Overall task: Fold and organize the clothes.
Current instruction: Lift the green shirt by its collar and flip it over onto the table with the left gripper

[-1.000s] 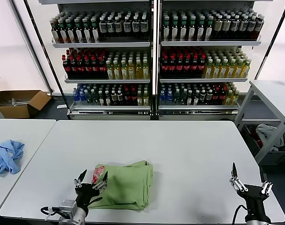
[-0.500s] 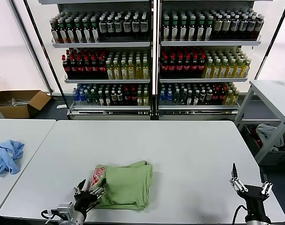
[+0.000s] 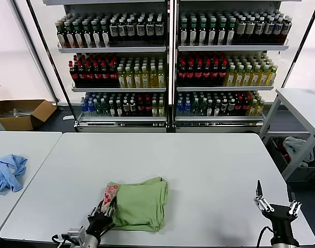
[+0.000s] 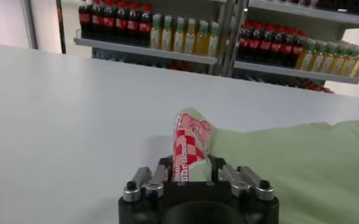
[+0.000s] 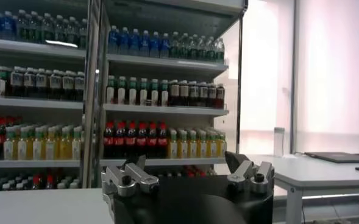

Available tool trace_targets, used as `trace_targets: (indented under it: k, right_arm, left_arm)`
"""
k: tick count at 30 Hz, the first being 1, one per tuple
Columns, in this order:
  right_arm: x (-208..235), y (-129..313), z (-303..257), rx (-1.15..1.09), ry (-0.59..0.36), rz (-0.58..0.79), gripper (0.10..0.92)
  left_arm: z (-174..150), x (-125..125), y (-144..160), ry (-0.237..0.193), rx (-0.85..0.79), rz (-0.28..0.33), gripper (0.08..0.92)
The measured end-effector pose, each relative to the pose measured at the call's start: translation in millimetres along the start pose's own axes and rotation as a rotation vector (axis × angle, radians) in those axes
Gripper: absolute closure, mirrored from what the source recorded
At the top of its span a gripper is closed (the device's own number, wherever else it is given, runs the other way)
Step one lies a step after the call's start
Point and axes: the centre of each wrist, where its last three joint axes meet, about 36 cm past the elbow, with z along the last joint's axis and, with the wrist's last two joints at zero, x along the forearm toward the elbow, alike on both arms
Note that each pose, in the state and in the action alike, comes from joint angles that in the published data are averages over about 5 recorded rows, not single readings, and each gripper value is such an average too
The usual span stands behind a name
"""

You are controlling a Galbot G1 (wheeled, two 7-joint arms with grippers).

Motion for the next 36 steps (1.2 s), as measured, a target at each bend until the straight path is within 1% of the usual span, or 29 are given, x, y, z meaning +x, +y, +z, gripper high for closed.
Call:
trace_targets:
  k: [6, 9, 14, 18, 22, 26, 29, 31, 33, 36]
  right_arm:
    - [-1.7, 1.1, -1.6, -0.004, -0.008, 0.001, 0.200]
    - [-3.2, 1.4, -2.5, -0.004, -0.013, 0.002, 0.200]
    - [-5.4, 3.2, -3.2, -0.008, -0.018, 0.000, 0.200]
    - [-7.5, 5.5, -2.7, -0.011, -0.018, -0.003, 0.200]
    - [-10.7, 7.1, -2.2, -0.014, -0.020, -0.007, 0.200]
    - [-15.1, 8.1, -2.7, -0.017, -0.026, -0.010, 0.200]
    - [-17.7, 9.3, -4.1, -0.020, -0.031, -0.011, 0.200]
    - [-18.3, 9.6, -4.8, -0.020, -0.033, -0.012, 0.200]
    - [-18.4, 9.4, -4.8, -0.019, -0.033, -0.014, 0.200]
    - [-17.4, 8.6, -3.5, -0.018, -0.031, -0.013, 0.200]
  left_arm:
    - [1.5, 5.6, -8.7, -0.005, -0.018, 0.021, 0.789]
    - [-2.9, 8.6, -11.4, -0.010, -0.024, 0.028, 0.847]
    - [-22.2, 9.7, -7.5, -0.044, -0.035, 0.023, 0.857]
    - [-43.7, 8.5, 8.8, -0.079, -0.047, -0.006, 0.857]
    - [-66.7, 7.6, 39.7, -0.108, -0.067, -0.067, 0.857]
    - [-96.6, 9.0, 80.7, -0.138, -0.103, -0.154, 0.857]
    - [-127.4, 13.1, 108.4, -0.177, -0.140, -0.215, 0.857]
    - [-148.7, 17.4, 121.2, -0.209, -0.168, -0.241, 0.857]
    - [-166.9, 22.0, 128.3, -0.244, -0.199, -0.248, 0.857]
    - [-182.7, 26.6, 129.7, -0.286, -0.243, -0.230, 0.857]
